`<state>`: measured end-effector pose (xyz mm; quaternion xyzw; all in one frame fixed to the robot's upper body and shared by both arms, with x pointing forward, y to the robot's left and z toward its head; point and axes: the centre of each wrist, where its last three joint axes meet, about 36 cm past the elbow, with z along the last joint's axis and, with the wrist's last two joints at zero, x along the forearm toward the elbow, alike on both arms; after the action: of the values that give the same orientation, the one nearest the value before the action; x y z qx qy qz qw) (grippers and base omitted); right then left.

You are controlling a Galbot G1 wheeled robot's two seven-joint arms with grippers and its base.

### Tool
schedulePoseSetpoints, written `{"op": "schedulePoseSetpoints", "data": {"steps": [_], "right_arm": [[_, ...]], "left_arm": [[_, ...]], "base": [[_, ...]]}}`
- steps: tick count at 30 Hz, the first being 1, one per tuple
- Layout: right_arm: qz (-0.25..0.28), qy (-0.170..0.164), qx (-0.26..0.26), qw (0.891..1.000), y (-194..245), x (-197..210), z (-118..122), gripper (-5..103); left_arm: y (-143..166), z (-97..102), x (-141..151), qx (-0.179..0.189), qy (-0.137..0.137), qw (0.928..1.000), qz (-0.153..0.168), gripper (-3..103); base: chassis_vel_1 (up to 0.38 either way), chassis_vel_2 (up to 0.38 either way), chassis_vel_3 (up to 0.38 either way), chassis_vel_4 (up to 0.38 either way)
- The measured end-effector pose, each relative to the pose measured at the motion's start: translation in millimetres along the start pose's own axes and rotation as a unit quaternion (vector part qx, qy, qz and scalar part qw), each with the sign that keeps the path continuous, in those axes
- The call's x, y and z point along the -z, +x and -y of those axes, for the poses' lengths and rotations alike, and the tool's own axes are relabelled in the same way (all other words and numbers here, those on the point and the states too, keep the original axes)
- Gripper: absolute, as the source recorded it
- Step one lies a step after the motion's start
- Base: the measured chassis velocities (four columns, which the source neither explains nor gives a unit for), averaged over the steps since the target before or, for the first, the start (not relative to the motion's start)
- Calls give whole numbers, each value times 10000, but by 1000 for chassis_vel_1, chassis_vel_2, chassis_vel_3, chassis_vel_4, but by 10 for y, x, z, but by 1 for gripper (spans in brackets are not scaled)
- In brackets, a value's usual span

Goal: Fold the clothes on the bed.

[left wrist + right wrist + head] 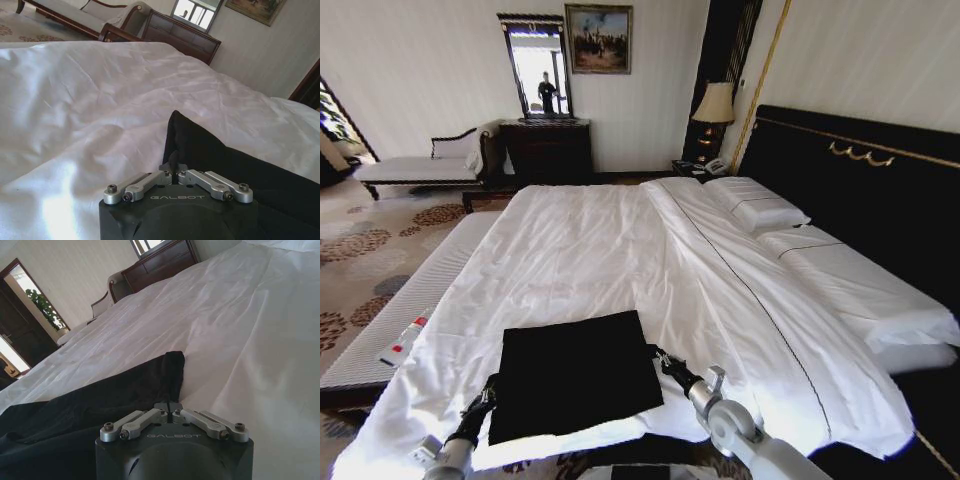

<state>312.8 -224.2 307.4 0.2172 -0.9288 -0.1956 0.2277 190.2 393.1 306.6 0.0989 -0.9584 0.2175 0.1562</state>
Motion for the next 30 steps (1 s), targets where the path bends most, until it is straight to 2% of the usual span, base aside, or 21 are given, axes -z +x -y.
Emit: {"op": "schedulePoseSetpoints", "data": {"steps": [7, 9, 10, 11, 14, 15, 16, 17, 18, 20, 22, 23, 25, 27, 29, 30], "right_arm": [[-37, 50, -11, 10000, -5, -6, -11, 0], [-39, 104, -66, 9999, 5, -13, -22, -2], [-38, 109, -81, 9999, 18, -13, -40, 2], [-38, 109, -81, 9999, 18, -13, -40, 2], [24, 88, -50, 9999, 66, 29, -109, 18], [24, 88, -50, 9999, 66, 29, -109, 18], [82, 79, -26, 9999, 74, 70, -135, 24], [124, 70, -13, 9999, 68, 102, -146, 29], [195, 72, 2, 9998, 39, 161, -151, 34], [239, 74, 7, 9997, 18, 198, -149, 34], [458, 70, 26, 9989, -127, 377, -134, 45], [517, 82, 17, 9986, -181, 429, -118, 51], [557, 92, 7, 9984, -222, 463, -104, 51], [679, 118, -21, 9976, -373, 568, -72, 61], [720, 127, -17, 9973, -469, 612, -73, 73], [720, 127, -17, 9973, -469, 612, -73, 73]], "left_arm": [[39, 34, -11, -34, -39, 10000, 30, 0], [66, 69, -8, -84, -95, 9999, 108, 3], [83, 78, 4, -114, -122, 9997, 160, 10], [83, 78, 4, -114, -122, 9997, 160, 10], [149, 102, 100, -191, -184, 9989, 390, 26], [149, 102, 100, -191, -184, 9989, 390, 26], [163, 132, 173, -270, -188, 9980, 537, 26], [160, 162, 238, -346, -164, 9971, 655, 36], [135, 201, 315, -437, -92, 9959, 792, 42], [115, 218, 349, -473, -53, 9952, 853, 42], [-112, 282, 541, -583, 200, 9926, 1042, 53], [-210, 279, 594, -566, 255, 9926, 1047, 58], [-274, 272, 623, -553, 281, 9927, 1039, 58], [-613, 232, 700, -464, 340, 9948, 835, 69], [-843, 183, 664, -378, 281, 9970, 609, 80], [-843, 183, 664, -378, 281, 9970, 609, 80]], "base": [[0, 0, 0, 0], [0, 0, 0, 0], [0, 0, 0, 0], [0, 0, 0, 0], [0, 0, 0, 0], [0, 0, 0, 0], [0, 0, 0, 0], [0, 0, 0, 0], [0, 0, 0, 0], [0, 0, 0, 0], [0, 0, 0, 0], [0, 0, 0, 0], [0, 0, 0, 0], [0, 0, 0, 0], [0, 0, 0, 0], [0, 0, 0, 0]]}}
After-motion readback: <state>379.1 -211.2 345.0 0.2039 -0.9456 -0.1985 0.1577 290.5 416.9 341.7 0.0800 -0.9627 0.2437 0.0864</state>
